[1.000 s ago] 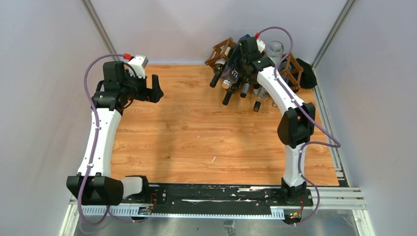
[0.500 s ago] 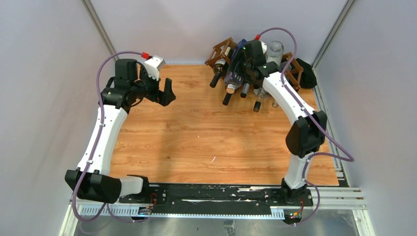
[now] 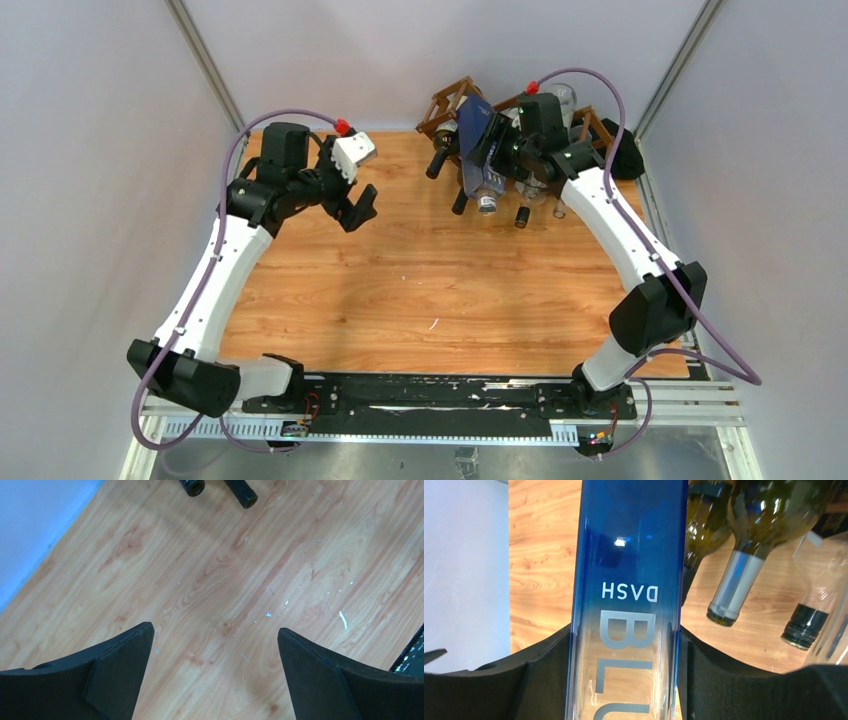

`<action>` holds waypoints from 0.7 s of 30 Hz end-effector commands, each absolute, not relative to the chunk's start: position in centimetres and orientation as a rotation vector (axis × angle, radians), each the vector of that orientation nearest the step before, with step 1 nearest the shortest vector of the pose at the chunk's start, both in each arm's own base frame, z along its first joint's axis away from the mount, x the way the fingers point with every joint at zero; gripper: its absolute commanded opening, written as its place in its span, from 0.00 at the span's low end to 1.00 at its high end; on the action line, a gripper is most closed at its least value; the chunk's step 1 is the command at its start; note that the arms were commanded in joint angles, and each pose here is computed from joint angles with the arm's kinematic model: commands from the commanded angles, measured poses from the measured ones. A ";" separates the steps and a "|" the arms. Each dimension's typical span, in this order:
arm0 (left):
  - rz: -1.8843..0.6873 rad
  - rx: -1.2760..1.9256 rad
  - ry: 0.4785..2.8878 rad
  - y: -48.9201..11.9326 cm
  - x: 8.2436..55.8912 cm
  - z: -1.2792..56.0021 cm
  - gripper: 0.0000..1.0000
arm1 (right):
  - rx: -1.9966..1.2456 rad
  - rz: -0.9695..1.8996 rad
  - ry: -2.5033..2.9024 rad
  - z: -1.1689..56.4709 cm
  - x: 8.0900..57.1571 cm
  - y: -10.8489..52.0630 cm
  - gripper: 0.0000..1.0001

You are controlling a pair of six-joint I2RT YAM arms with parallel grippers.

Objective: Take the wine bottle off the wine rack

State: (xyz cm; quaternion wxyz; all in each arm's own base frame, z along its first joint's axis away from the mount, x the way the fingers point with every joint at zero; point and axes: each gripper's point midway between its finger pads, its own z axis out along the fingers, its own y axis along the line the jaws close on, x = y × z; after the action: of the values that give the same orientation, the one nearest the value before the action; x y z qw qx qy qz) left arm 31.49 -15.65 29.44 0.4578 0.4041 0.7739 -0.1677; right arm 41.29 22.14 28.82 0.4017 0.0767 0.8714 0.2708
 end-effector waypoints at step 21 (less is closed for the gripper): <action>-0.007 1.697 1.157 -19.4 25.4 32.1 1.00 | -0.385 1.166 2.199 33.2 27.1 33.9 0.00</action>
State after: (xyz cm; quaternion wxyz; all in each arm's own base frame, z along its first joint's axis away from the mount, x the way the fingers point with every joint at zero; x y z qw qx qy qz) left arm 26.04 -19.00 32.56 0.5183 0.6836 0.5132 -0.0249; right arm 28.78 31.11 27.27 0.2610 -0.0846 0.8896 0.3652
